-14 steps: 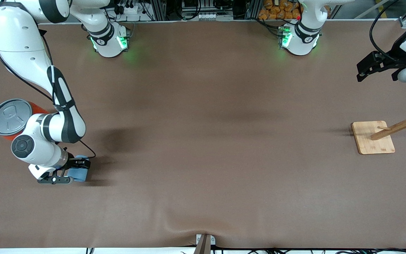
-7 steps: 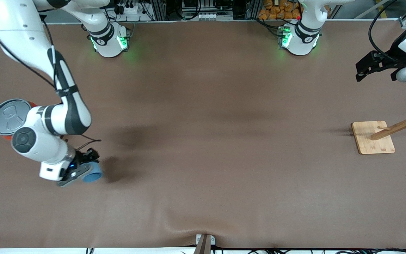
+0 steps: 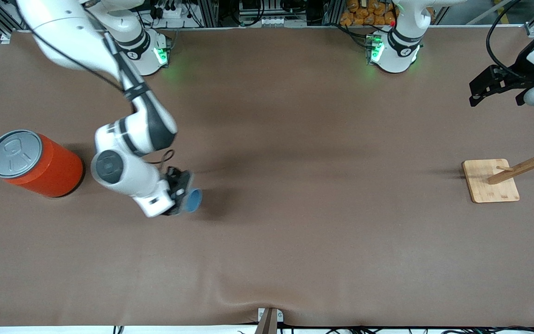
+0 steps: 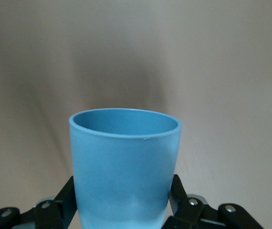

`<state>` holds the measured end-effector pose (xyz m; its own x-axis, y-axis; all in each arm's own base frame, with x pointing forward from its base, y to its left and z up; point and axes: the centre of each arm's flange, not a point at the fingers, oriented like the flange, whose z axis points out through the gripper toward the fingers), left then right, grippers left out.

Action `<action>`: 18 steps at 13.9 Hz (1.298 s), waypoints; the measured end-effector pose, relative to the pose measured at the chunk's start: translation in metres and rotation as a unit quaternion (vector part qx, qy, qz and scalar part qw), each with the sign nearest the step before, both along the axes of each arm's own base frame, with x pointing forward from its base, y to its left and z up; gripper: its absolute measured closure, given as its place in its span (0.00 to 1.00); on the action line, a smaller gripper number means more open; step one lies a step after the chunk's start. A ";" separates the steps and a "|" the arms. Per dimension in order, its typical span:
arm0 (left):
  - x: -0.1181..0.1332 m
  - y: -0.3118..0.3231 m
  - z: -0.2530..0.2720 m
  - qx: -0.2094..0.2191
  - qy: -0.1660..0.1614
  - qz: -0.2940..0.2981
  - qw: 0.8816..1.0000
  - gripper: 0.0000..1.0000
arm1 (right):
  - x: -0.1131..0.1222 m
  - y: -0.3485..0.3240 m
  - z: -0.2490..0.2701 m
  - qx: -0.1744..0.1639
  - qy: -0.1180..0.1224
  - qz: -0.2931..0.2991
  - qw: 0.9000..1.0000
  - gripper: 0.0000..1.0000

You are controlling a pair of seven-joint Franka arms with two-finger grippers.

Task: Flip cup
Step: 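Carry the cup to mid-table and lay it on its side, opening the right gripper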

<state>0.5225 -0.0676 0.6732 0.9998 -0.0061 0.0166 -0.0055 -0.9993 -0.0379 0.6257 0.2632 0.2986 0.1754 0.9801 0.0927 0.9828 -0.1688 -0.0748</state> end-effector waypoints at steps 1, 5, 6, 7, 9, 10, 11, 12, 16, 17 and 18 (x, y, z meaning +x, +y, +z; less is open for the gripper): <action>0.000 0.001 0.001 0.000 -0.001 0.001 1.000 0.00 | -0.013 0.033 -0.002 0.002 -0.009 0.029 1.000 0.21; 0.000 0.003 0.001 0.000 -0.001 0.003 1.000 0.00 | -0.077 0.151 -0.046 0.015 -0.032 0.120 0.992 0.21; 0.000 0.003 0.001 0.000 -0.001 0.003 1.000 0.00 | -0.088 0.167 -0.062 0.012 -0.038 0.135 0.990 0.21; 0.000 0.003 0.001 0.000 -0.001 0.003 1.000 0.00 | -0.096 0.177 -0.077 0.004 -0.045 0.150 0.988 0.21; 0.000 0.003 0.001 0.000 -0.001 0.004 1.000 0.00 | -0.102 0.185 -0.096 -0.012 -0.062 0.167 0.984 0.21; 0.000 0.004 0.001 0.000 0.001 0.004 1.000 0.00 | -0.100 0.185 -0.098 -0.013 -0.067 0.166 0.984 0.17; -0.001 0.003 -0.002 0.001 0.006 0.003 1.000 0.00 | -0.094 0.183 -0.093 -0.012 -0.074 0.163 0.984 0.07; -0.001 0.001 -0.006 0.001 0.014 0.002 1.000 0.00 | -0.088 0.183 -0.085 -0.011 -0.080 0.159 0.984 0.00; 0.013 -0.024 -0.045 -0.015 0.056 -0.018 0.998 0.00 | -0.073 0.170 -0.020 -0.031 -0.069 0.066 0.995 0.00; 0.019 -0.034 -0.060 -0.032 0.072 -0.022 0.997 0.00 | -0.073 0.164 0.007 -0.042 -0.060 0.027 0.997 0.00; 0.025 -0.045 -0.077 -0.056 0.093 -0.022 0.994 0.00 | -0.074 0.156 0.032 -0.055 -0.051 -0.014 0.997 0.00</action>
